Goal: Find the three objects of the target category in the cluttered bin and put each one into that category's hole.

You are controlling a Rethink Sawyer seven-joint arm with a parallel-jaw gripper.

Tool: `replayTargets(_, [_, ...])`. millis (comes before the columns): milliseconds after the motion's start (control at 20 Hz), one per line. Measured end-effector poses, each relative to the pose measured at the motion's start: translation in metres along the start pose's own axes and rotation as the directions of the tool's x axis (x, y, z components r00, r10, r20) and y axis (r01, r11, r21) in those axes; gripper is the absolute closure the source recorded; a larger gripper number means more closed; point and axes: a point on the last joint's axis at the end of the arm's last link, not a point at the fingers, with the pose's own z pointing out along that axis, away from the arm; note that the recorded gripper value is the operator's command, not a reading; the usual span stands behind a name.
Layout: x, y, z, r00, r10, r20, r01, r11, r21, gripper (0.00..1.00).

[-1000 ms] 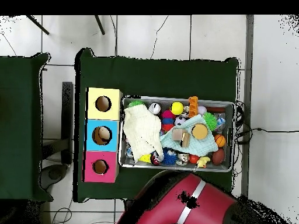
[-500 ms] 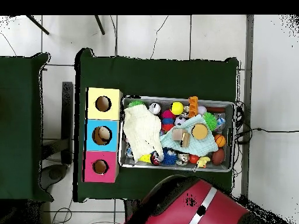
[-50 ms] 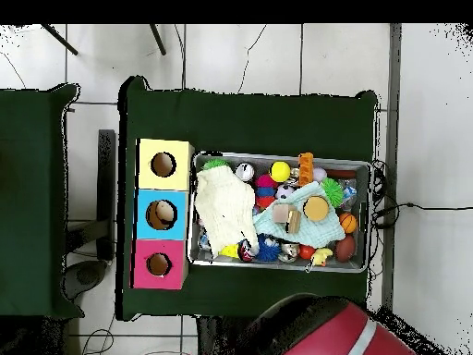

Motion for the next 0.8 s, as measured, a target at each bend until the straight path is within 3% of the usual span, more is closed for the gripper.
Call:
replayTargets(550, [-0.005,0.006,0.001,1.0,0.001,-0.004,-0.001,0.9999,-0.016,0.0])
replayTargets(800, [0.0,0.015,0.005,0.998,-0.003,-0.063,0.0,0.9991,-0.043,0.0])
